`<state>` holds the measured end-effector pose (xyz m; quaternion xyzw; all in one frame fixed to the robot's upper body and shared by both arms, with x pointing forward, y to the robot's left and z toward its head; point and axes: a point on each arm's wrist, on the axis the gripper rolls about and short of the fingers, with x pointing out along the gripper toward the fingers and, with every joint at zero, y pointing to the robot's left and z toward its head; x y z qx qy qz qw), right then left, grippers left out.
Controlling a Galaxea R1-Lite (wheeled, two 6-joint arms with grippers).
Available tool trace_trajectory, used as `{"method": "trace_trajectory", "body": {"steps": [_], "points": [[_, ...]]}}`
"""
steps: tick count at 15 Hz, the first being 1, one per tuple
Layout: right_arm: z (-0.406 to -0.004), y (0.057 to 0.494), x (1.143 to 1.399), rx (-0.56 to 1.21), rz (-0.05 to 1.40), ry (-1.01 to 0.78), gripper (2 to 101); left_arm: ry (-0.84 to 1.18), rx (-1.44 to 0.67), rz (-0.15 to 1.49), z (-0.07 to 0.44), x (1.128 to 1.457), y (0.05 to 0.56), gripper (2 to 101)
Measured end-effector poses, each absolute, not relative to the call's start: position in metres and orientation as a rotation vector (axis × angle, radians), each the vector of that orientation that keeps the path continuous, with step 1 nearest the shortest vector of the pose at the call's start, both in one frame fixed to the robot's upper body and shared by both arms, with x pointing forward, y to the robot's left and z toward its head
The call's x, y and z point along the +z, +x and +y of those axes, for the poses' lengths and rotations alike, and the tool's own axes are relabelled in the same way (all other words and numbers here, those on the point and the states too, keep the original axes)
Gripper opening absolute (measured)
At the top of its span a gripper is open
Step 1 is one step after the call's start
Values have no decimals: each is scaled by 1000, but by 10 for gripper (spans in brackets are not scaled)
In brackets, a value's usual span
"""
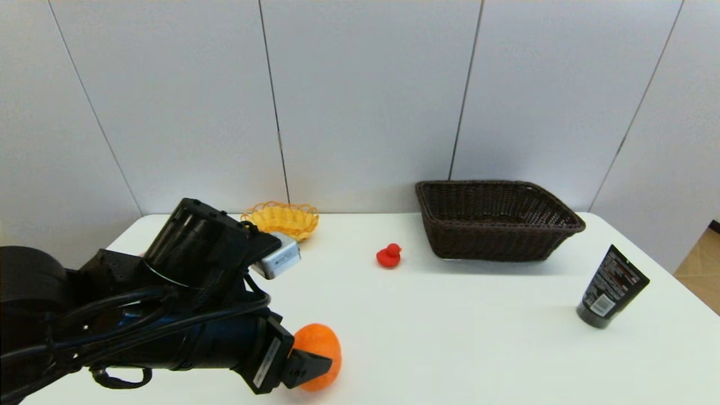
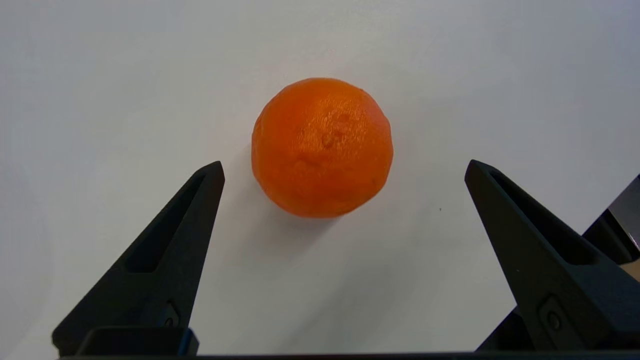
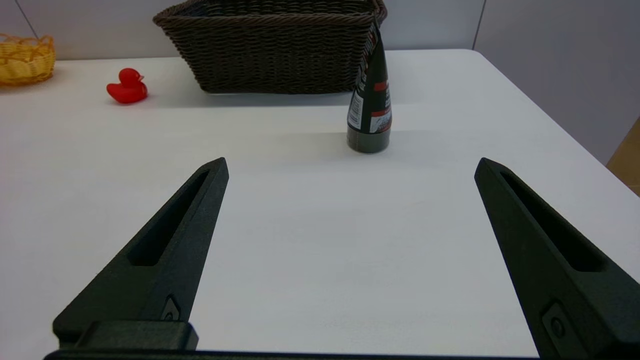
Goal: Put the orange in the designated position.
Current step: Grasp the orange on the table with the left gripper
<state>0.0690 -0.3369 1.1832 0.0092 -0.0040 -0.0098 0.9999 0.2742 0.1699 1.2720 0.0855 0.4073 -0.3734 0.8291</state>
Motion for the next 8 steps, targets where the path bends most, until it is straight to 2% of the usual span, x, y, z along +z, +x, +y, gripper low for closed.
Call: {"method": "trace_trajectory", "body": {"steps": [8], "points": [[-337, 69, 1183, -20, -8, 18, 977, 216, -777, 959, 143, 1244, 303, 978]]}}
